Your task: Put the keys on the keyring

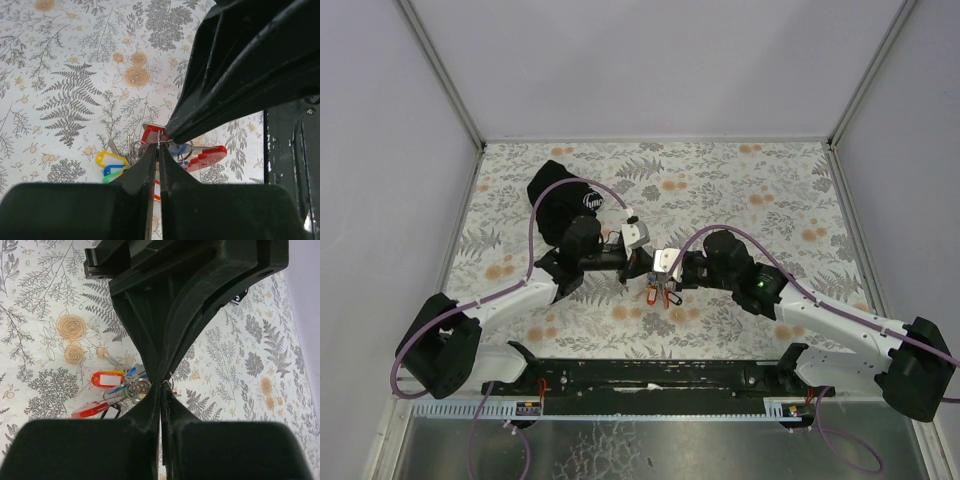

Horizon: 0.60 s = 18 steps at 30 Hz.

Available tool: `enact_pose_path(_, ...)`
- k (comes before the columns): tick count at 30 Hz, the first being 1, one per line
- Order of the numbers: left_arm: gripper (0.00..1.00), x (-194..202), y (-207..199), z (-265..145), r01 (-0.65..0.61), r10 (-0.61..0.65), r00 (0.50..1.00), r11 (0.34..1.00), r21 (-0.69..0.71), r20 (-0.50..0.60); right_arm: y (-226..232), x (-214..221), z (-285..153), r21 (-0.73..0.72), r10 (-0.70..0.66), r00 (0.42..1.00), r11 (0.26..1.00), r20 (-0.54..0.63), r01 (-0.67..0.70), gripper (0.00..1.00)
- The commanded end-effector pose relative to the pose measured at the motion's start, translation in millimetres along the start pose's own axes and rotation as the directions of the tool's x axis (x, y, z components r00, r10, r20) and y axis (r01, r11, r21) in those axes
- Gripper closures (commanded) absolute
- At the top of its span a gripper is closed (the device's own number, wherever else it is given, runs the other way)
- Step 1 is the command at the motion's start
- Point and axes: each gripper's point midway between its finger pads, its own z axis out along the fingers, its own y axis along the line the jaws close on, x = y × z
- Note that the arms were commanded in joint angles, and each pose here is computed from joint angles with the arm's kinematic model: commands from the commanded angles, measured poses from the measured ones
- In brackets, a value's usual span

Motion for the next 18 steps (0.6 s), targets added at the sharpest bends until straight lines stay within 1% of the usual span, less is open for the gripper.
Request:
enact_pose_path(1,1.0,-41.2,15.8,2.2,0.013,0.0,0.989,0.996,-0.086,0.15,0.6,-15.7,-2.3,-0.007,-0.018,0.999,1.0,0.043,0.018,1.0)
enact_pose_path(5,1.0,-44.1,11.8,0.3,0.03,-0.013,0.981,0.996,-0.081,0.195,-3.1,-11.4,-3.1,0.028,-0.02,0.999,0.999,0.038,0.019,1.0)
enact_pose_path(12,1.0,-42.5,2.0,-7.2,-0.001,0.019,0.967,0.997,-0.072,0.254,-9.2,-6.3,-6.0,0.101,-0.005,0.999,0.995,0.05,0.0,1.0)
enact_pose_path(18,1.0,-45.3,-1.7,-16.5,-0.024,0.051,0.947,0.996,-0.088,0.317,-3.7,-3.7,-3.2,0.079,0.01,0.999,0.997,0.051,-0.014,1.0)
